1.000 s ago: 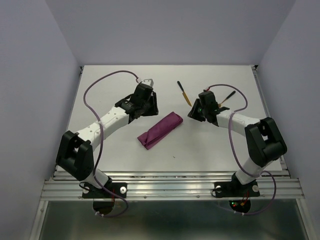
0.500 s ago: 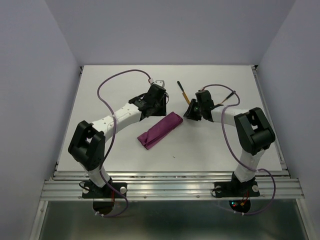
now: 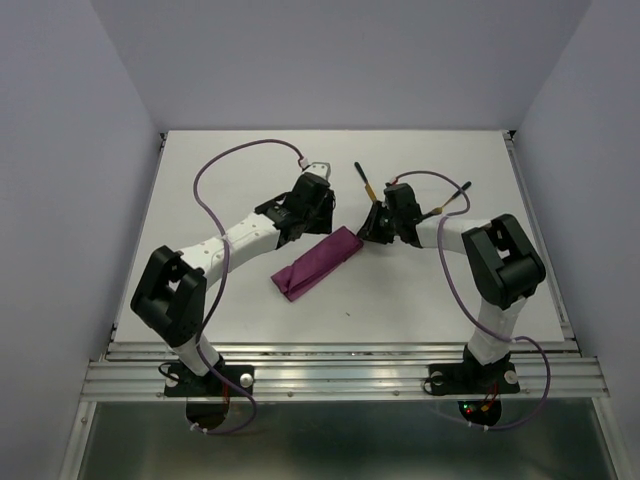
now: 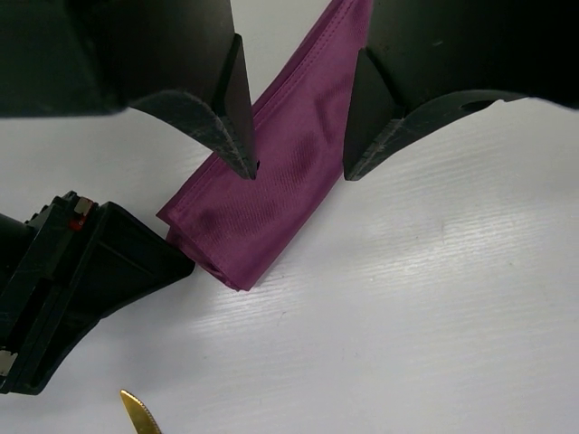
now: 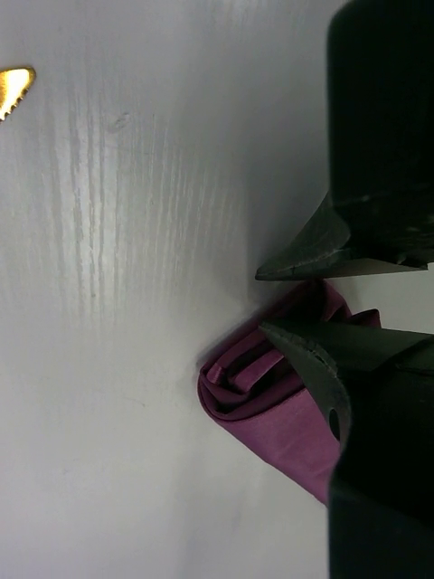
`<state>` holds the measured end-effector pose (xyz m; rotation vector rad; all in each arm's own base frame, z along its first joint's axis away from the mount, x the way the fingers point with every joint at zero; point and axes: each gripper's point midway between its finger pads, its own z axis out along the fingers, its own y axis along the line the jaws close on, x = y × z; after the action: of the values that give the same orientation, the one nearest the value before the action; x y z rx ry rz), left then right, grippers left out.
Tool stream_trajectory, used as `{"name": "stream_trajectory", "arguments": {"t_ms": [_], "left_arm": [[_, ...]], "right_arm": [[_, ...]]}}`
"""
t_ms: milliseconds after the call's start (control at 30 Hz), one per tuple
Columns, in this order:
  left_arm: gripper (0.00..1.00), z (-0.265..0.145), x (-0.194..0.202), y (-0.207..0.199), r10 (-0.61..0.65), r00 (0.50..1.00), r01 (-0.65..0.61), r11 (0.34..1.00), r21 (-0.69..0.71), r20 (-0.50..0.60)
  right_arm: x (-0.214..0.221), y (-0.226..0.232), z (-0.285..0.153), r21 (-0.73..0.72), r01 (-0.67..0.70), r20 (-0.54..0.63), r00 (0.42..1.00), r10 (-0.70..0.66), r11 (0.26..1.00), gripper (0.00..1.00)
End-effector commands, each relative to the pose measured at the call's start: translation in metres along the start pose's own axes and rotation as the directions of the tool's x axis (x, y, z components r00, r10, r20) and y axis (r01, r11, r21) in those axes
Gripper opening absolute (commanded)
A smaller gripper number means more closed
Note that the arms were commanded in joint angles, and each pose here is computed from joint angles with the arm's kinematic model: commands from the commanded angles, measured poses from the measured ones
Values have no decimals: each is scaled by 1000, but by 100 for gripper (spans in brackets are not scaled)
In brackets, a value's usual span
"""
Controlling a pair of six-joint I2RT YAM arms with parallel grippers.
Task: Fold the napkin into a case and place the utensils inside
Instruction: Pick up the top corner of the smaller rectangle folded napkin from the center of the board.
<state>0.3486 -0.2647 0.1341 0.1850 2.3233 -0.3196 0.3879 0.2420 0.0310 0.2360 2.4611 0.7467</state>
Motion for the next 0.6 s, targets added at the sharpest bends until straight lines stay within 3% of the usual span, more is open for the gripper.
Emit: {"name": "stream_trajectory", "arguments": {"t_ms": [0,33,67,300,567], "left_arm": [[57,-11,-18,-12,69,997,-71,996,51,36],[66,-10,-13,-15,90,996,-91,993,68,25],[68,-8,-10,-16,98,995,-98,992,78,14],[63,-3,17,-41,209,977,-199,963,179,-36],[63,12,38,-73,356,934,-341,919,198,-45]], "right_arm": [[3,12,-12,-40,9,-1,1000,-9,999,29],[3,12,-13,-43,9,-2,1000,-9,999,28],[1,14,-15,-47,9,2,1000,-9,999,27],[-9,3,-32,38,0,73,997,-2,999,32],[-29,-57,-60,111,-143,146,981,126,984,33]]}}
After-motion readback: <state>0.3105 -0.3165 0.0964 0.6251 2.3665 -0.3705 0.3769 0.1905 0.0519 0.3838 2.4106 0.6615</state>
